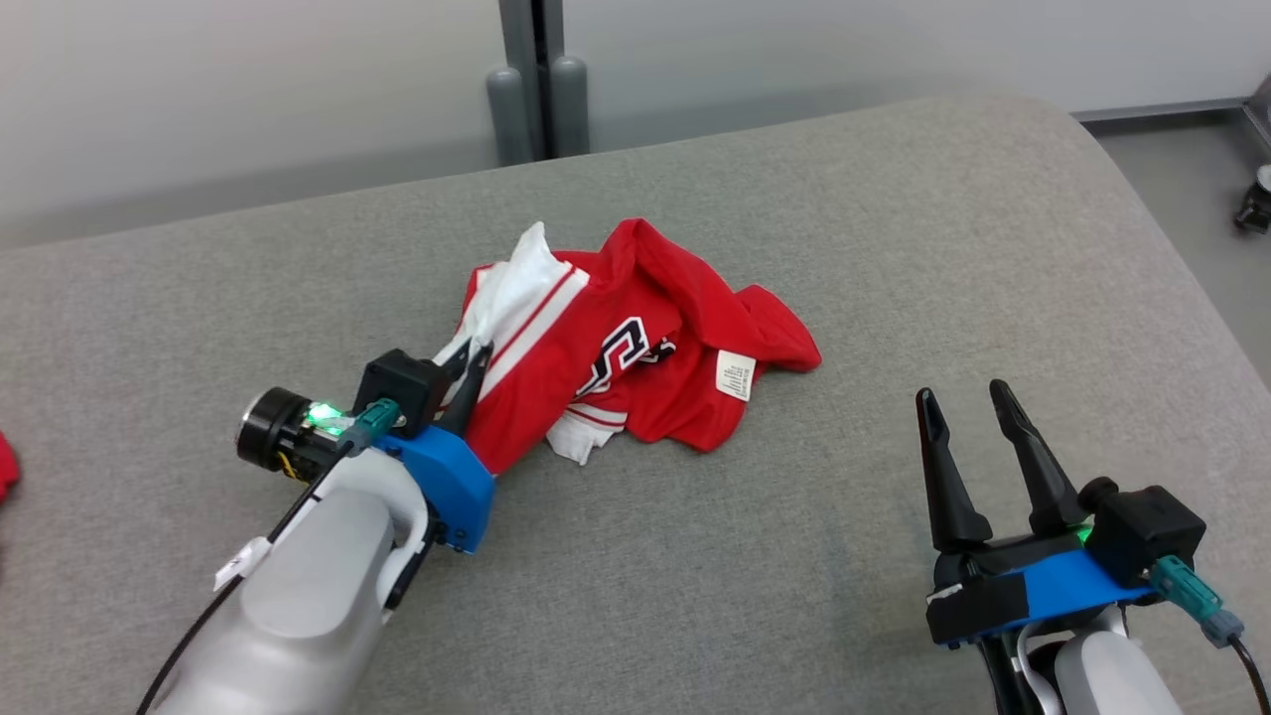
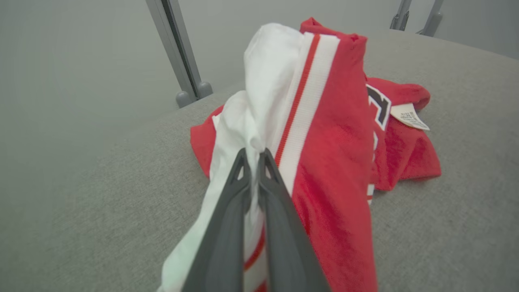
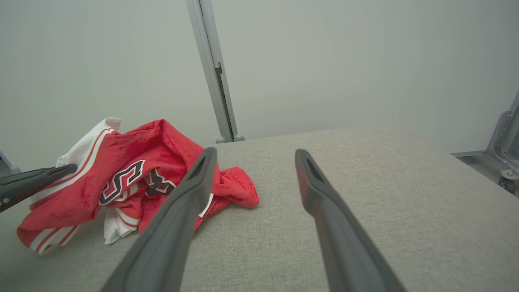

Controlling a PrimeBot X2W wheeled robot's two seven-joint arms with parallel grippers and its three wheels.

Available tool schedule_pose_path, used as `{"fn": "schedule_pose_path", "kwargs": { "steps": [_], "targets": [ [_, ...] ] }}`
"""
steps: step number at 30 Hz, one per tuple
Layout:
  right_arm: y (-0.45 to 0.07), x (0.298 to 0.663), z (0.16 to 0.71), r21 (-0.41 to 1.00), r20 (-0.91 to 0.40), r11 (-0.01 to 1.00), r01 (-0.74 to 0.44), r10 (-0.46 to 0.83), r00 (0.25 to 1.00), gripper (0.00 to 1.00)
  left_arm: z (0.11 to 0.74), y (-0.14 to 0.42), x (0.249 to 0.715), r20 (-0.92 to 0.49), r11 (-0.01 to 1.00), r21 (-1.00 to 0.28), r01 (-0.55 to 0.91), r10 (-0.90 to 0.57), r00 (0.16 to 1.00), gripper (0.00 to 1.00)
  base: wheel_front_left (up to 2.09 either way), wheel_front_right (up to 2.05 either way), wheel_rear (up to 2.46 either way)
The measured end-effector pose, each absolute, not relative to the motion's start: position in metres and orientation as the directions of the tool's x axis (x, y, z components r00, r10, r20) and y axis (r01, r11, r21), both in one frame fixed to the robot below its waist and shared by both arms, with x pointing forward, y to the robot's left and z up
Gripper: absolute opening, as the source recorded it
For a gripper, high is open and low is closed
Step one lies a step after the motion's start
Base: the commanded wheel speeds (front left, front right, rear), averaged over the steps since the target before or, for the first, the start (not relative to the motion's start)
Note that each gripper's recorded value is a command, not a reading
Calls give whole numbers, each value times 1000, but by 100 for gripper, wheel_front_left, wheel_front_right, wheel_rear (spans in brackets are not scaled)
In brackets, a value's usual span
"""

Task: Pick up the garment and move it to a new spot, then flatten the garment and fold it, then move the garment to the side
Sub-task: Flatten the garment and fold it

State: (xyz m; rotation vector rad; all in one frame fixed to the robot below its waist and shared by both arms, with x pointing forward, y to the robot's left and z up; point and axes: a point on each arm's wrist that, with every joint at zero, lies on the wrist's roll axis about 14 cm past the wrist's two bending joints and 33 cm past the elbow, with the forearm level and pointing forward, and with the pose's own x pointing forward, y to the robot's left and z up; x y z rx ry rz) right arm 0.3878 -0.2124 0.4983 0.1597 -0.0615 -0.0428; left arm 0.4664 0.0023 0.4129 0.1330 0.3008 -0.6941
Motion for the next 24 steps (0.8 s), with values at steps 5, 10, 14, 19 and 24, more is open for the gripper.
{"fn": "schedule_pose_path", "kwargs": {
  "steps": [5,10,14,19,24],
  "targets": [
    [-194,390,500,173,66,985,-16,5,998,100,449,52,486,-225,831,126,541,-508,832,0,0,0,0],
    [-175,398,503,180,79,981,-73,60,995,100,488,95,491,-105,872,207,445,-432,896,0,0,0,0],
    [-163,402,499,187,71,977,-103,91,993,100,473,111,461,-112,885,190,424,-410,905,0,0,0,0],
    [-154,408,495,192,61,973,-126,116,991,100,443,106,416,-165,896,107,431,-412,896,0,0,0,0],
    [-147,410,493,194,56,970,-144,136,989,100,420,74,374,-218,864,35,503,-484,847,0,0,0,0]
  ]
}}
